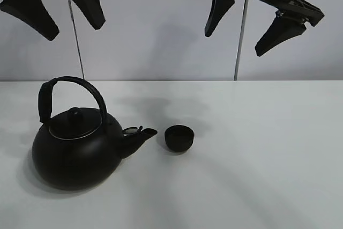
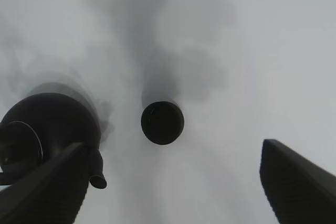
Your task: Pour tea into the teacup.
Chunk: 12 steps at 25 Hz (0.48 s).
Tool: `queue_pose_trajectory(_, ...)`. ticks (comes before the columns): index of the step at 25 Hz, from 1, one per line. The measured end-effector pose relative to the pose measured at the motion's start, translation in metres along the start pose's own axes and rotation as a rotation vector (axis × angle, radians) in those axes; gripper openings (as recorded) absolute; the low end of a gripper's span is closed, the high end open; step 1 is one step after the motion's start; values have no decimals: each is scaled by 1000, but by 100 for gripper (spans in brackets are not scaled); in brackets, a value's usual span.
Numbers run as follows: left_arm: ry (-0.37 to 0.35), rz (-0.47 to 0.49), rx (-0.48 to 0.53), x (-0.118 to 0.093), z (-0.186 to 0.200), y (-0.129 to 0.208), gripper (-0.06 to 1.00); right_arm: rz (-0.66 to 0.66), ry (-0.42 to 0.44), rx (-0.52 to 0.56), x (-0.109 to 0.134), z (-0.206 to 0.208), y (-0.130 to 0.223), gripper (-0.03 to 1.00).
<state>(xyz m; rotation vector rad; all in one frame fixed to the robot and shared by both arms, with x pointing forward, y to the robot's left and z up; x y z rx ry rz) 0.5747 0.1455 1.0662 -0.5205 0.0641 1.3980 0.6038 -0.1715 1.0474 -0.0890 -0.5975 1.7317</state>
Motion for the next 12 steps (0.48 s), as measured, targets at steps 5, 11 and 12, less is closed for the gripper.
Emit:
queue_pose_trajectory(5, 0, 0, 0, 0, 0, 0, 57, 0, 0, 0, 0, 0, 0, 61)
queue_pose_trajectory(11, 0, 0, 0, 0, 0, 0, 57, 0, 0, 0, 0, 0, 0, 61)
queue_pose_trajectory(12, 0, 0, 0, 0, 0, 0, 57, 0, 0, 0, 0, 0, 0, 61)
Point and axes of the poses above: a point on each arm's last joint axis where the gripper is mounted, z pointing back along that axis away from the gripper, x along the wrist's bending axis when the last joint is at zero, y = z × x, the point moved 2 cm from there along -z, pointing out along that axis toward the gripper, and after that the axes turned 10 degrees about z, right-handed, at the moved point
